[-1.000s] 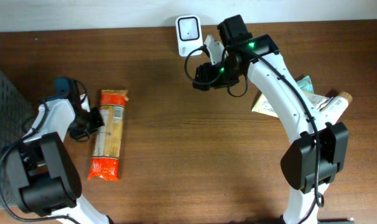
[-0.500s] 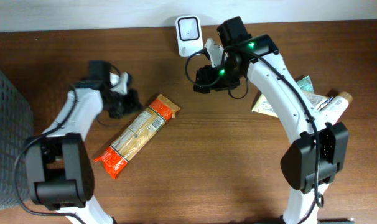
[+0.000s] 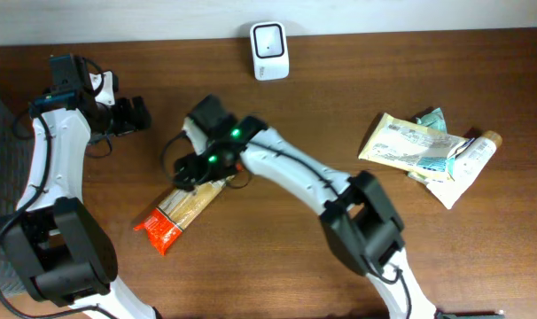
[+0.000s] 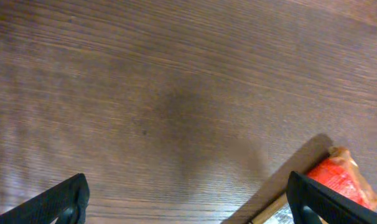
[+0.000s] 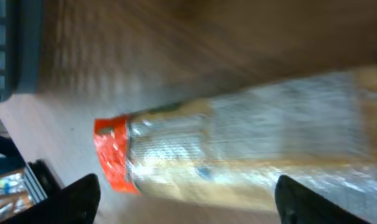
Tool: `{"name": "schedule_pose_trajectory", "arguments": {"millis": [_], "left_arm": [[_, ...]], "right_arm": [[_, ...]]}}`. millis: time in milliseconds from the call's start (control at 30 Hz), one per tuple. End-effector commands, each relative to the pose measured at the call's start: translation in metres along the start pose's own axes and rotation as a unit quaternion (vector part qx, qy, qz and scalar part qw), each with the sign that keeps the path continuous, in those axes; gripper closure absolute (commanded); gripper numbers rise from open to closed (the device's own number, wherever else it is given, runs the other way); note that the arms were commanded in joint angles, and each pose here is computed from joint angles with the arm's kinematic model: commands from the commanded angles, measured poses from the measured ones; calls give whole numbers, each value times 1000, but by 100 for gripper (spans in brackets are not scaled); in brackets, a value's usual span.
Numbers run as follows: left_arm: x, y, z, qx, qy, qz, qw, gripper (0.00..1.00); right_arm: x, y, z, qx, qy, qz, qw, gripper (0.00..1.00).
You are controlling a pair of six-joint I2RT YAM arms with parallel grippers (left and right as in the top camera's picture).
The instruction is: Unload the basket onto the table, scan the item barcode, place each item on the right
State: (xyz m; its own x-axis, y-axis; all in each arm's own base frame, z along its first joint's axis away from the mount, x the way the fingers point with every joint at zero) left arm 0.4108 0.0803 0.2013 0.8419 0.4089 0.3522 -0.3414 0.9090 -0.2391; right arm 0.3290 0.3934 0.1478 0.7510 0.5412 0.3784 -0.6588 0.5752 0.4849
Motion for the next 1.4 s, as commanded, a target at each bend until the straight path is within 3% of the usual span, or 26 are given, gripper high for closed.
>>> {"name": "schedule_pose_trajectory", "arguments": {"millis": [0,133,300,467,567,733,867,933,1000,1100,1167,1300,1367], "left_arm": [[4,4,3,16,-9,-6,1000,1],[4,4,3,16,-9,-6,1000,1],[4,4,3,16,-9,-6,1000,1],[4,4,3,16,-9,-6,1000,1],[4,4,3,16,-9,-6,1000,1],[4,4,3,16,-9,-6,1000,1],[4,4,3,16,-10,-6,1000,1],[4,4,3,16,-9,-6,1000,1],[4,4,3,16,-9,-6,1000,1],[4,4,3,16,-9,-6,1000,1],[4,4,3,16,-9,-6,1000,1],[4,4,3,16,-9,-6,1000,1],[4,4,3,16,-9,-6,1000,1]], "right_arm": [[-2,20,-29,18,-4,21,1000,3],[-6,7,-36,52,14,3,999,1],[-45,-40,-8,21,137,-24,990,5],[-47,-93,26,21,133,-81,988,9],[-42,-88,23,31,119,-84,989,9],[-24,-81,-2,-177,34,-225,958,0],[-35,-68,-23,-246,17,-215,945,2],[-44,-68,-41,-242,10,-202,949,8],[-55,-70,-58,-235,14,-198,952,21],[-56,-70,-59,-225,18,-200,954,64],[-52,-69,-56,-211,23,-187,959,73],[-21,-92,-2,-177,42,-98,978,74],[-10,-105,21,-145,45,-39,988,80]]}}
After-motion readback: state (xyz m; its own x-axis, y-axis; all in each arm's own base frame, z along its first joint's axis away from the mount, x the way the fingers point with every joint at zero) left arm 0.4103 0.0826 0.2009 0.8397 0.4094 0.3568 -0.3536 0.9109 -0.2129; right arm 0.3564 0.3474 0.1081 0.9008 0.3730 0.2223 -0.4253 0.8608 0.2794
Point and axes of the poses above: each gripper's point midway between its finger pads, its own z axis back along the fingers, its own y axis along the line the jaws close on, x = y × z, the point moved 9 cm from there along z, back along the fingers, and after that the axes turned 11 degrees about z, right-handed, at the moved point
